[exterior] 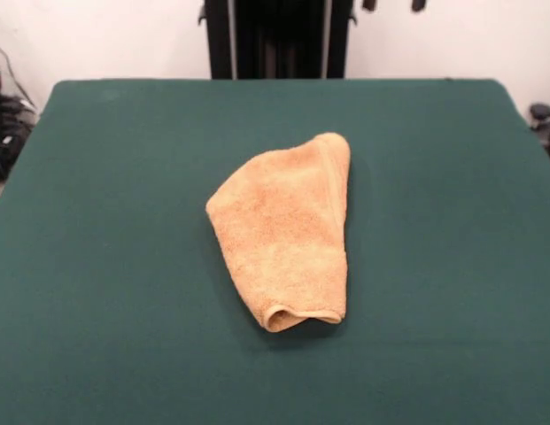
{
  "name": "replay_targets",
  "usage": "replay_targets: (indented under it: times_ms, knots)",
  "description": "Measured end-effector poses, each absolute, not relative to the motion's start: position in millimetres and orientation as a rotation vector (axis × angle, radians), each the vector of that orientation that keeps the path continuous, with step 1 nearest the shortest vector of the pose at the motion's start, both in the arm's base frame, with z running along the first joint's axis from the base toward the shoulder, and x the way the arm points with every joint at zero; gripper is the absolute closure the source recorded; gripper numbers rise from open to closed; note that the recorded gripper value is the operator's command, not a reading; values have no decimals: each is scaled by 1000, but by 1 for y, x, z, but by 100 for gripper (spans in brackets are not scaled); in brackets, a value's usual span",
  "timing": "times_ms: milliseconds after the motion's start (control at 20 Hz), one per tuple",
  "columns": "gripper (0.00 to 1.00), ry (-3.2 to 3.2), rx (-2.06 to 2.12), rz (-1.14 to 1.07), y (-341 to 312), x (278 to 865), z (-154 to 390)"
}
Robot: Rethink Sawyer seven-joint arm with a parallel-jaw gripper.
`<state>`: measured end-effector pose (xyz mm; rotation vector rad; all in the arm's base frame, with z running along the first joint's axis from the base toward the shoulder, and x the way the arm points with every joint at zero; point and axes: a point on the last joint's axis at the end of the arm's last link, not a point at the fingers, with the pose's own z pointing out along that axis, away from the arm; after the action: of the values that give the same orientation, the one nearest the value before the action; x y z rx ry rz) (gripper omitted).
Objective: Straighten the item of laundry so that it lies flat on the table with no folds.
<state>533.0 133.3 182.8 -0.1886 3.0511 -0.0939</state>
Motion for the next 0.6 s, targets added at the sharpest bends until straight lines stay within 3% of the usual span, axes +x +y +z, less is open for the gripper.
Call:
replay_targets:
  times_ms: [600]
  knots:
    - [0, 3018, -140, -164, 103, 594, 121]
